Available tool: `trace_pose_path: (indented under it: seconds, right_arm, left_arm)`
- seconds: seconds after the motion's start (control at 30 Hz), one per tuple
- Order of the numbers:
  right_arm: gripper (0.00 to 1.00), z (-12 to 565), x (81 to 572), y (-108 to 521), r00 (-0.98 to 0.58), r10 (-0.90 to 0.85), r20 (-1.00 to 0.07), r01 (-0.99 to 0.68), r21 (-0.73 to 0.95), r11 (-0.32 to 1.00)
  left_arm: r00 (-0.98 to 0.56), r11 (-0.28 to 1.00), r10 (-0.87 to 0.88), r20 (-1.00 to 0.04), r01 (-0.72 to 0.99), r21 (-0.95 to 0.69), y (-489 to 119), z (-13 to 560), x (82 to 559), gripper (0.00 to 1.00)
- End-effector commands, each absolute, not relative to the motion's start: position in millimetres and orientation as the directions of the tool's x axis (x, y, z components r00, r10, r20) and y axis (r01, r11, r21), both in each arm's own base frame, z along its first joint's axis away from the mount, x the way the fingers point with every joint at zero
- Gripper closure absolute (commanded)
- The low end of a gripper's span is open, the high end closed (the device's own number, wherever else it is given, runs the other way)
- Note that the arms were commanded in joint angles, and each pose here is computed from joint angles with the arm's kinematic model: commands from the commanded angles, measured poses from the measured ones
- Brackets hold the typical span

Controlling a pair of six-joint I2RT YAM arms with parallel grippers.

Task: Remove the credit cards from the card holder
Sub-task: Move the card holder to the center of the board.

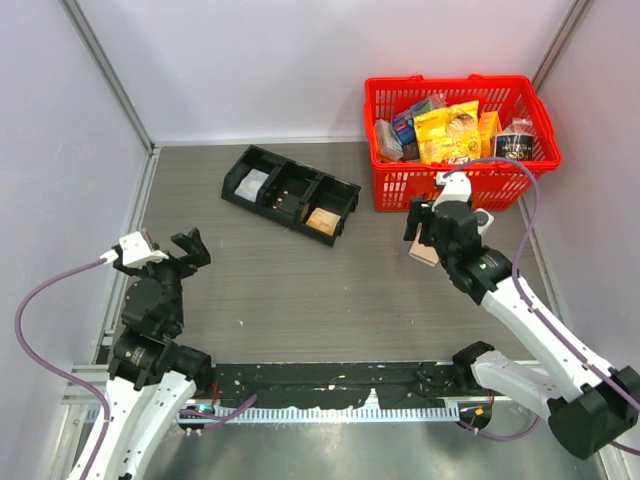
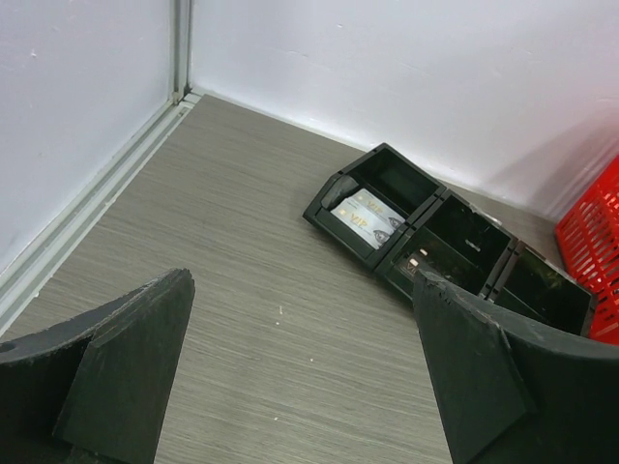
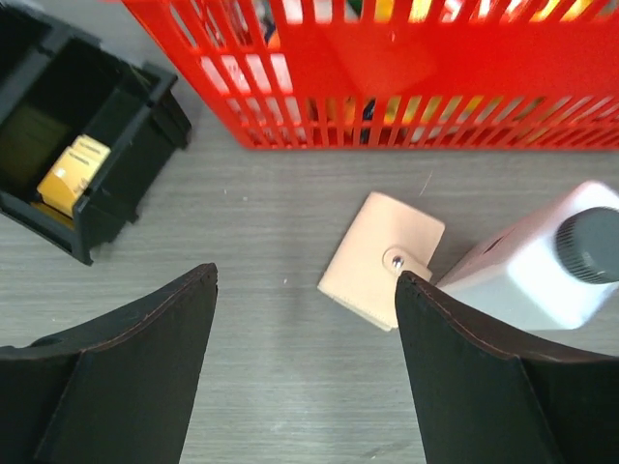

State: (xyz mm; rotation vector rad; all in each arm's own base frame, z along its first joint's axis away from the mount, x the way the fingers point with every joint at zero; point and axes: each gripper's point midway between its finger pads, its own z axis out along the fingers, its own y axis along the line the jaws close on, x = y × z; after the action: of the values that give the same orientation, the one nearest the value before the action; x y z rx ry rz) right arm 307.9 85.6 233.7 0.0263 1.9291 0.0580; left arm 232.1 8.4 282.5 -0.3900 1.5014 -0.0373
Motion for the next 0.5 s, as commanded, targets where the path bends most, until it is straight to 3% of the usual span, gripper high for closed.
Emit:
trace_pose_path:
  seconds: [0.0, 0.13, 0.23, 0.47]
  right_arm:
    - [0.24, 219, 314, 91, -0.402, 0.137, -0.905, 0.054, 0.126, 0.991]
    - [0.27, 175, 322, 91, -0.465, 0.205, -0.861, 0.154, 0.149, 0.977]
    - [0.27, 158, 329, 83, -0.417, 0.297, -0.859, 0.27, 0.195, 0.943]
    - [0.27, 119, 344, 61, -0.367, 0.322, -0.873, 0.451, 0.136, 0.882]
  left_arm:
    - [0.121, 0.933, -0.29, -0.95, -0.188, -0.308, 6, 294, 230, 0.0]
    - [0.127, 0.933, -0.285, -0.95, -0.191, -0.305, 8, 294, 229, 0.0]
    - [0.125, 0.934, -0.281, -0.951, -0.191, -0.301, 8, 293, 230, 0.01]
    - [0.129, 0.934, -0.281, -0.951, -0.19, -0.302, 8, 295, 229, 0.0]
